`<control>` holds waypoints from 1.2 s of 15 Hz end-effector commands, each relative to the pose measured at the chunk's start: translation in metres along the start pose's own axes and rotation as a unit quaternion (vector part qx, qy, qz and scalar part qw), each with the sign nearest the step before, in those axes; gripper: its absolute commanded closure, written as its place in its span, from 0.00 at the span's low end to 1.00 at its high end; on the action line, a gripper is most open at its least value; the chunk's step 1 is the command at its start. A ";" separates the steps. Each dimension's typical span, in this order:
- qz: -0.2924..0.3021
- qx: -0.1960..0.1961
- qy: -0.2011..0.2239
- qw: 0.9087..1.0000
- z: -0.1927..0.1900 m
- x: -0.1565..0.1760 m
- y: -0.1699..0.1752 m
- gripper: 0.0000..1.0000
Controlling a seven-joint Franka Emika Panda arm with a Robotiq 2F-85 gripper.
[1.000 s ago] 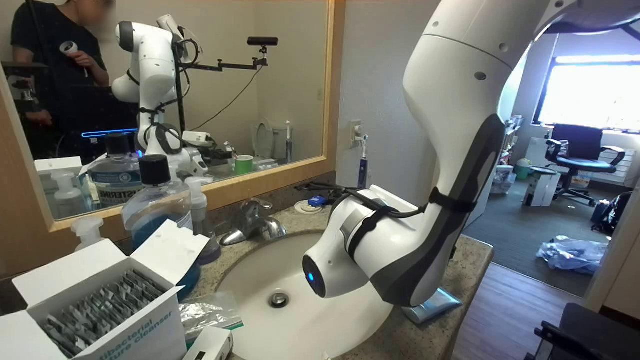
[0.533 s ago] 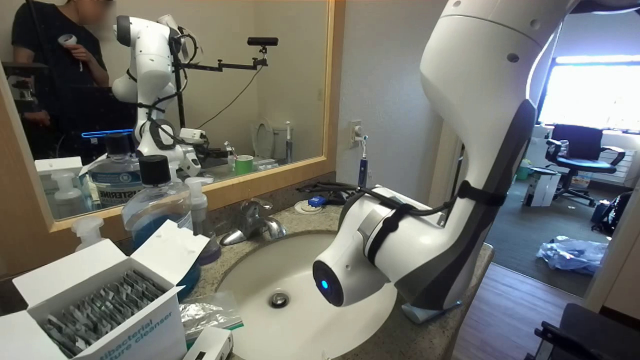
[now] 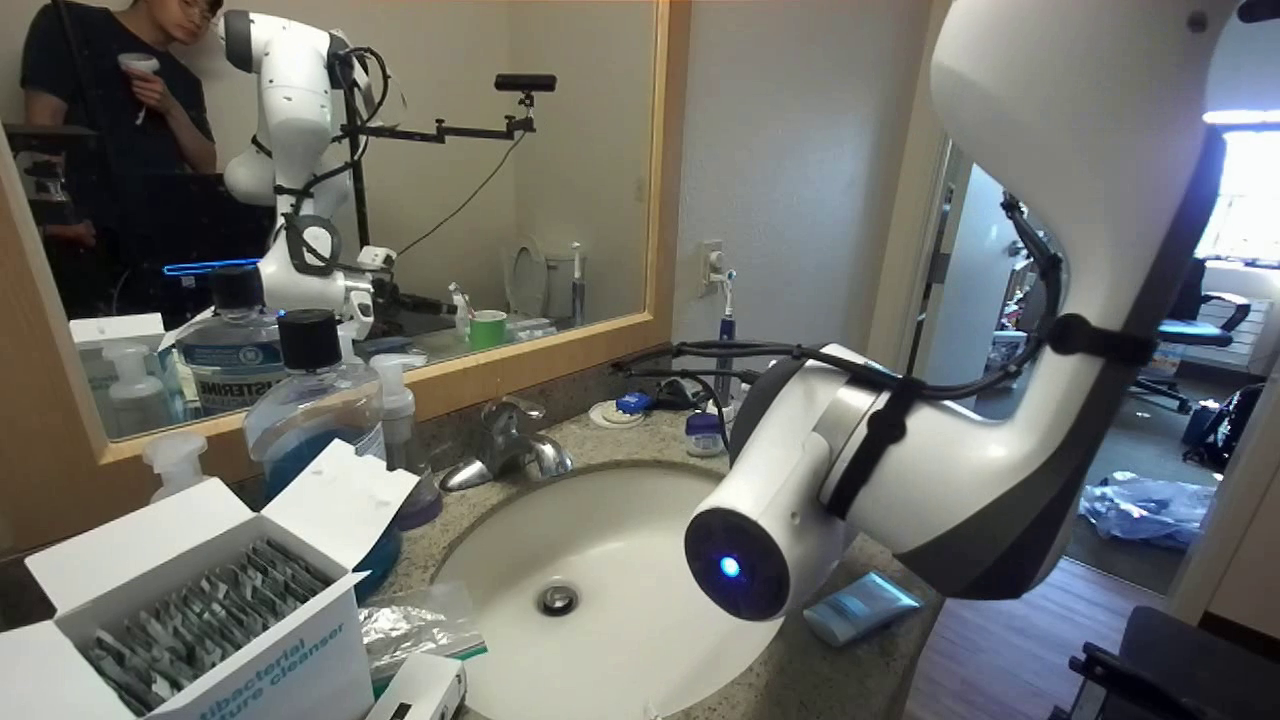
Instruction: Put the white tube upright
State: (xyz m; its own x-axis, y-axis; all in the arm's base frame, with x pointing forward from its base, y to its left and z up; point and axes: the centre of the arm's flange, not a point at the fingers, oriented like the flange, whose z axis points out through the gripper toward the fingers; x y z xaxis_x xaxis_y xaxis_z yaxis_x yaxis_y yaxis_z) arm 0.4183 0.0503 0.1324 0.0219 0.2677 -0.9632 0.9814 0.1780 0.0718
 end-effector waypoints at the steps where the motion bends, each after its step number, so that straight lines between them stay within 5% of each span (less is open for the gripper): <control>1: -0.020 -0.067 0.065 0.995 -0.011 -0.032 -0.019 0.00; 7: -0.062 -0.123 0.127 0.982 -0.026 -0.055 -0.028 0.00; 18: -0.178 -0.169 0.134 0.960 -0.075 -0.108 -0.038 0.00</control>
State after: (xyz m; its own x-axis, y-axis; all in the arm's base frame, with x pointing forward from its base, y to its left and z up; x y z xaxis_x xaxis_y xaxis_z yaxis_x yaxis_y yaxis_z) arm 0.3791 0.0735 0.2184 -0.3583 0.3858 -0.8502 0.8250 0.5572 -0.0949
